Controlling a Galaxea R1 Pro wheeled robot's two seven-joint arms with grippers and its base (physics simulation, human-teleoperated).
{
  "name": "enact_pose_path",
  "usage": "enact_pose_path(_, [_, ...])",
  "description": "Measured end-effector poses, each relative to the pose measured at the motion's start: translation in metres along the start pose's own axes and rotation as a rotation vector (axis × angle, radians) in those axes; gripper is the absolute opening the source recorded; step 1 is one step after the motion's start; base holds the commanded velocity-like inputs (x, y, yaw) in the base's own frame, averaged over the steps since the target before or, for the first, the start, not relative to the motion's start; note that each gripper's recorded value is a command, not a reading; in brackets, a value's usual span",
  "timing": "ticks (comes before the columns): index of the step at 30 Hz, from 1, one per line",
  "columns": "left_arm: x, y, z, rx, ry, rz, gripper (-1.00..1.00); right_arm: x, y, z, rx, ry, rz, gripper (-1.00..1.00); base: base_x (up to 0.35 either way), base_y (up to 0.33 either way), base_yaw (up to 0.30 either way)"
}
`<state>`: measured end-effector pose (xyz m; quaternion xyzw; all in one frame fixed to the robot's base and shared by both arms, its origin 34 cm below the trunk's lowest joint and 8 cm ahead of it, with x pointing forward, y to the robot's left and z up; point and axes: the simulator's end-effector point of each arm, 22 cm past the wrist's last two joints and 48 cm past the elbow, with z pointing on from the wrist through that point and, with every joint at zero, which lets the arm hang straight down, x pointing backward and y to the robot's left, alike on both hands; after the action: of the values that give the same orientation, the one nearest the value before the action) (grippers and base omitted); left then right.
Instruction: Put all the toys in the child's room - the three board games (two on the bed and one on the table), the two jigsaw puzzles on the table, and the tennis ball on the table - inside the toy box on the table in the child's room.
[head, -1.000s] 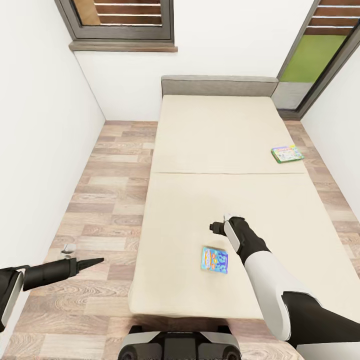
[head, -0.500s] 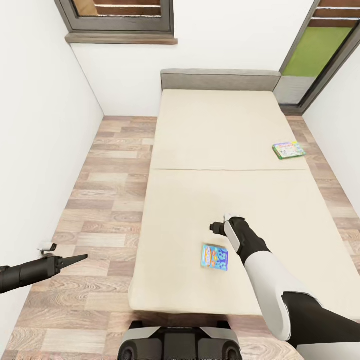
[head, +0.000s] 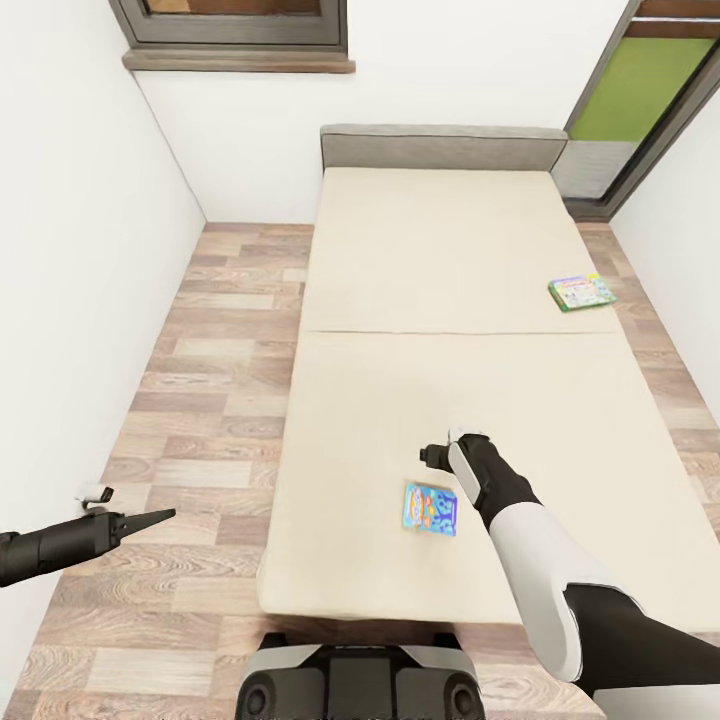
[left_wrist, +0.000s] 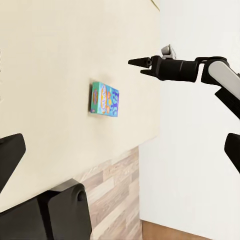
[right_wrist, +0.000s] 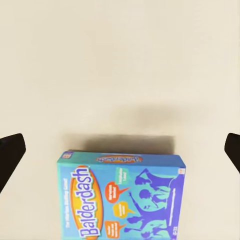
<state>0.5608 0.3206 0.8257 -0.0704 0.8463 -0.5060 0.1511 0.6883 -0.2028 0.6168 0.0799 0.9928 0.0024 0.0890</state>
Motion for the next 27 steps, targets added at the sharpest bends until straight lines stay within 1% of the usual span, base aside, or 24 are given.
enact_pose_path(27, [0.013,0.019,0.006,-0.021,0.025,-0.038,1.0,0.021,-0.004,0.019,0.005,0.067,-0.004,1.0,0.0,0.0,0.0])
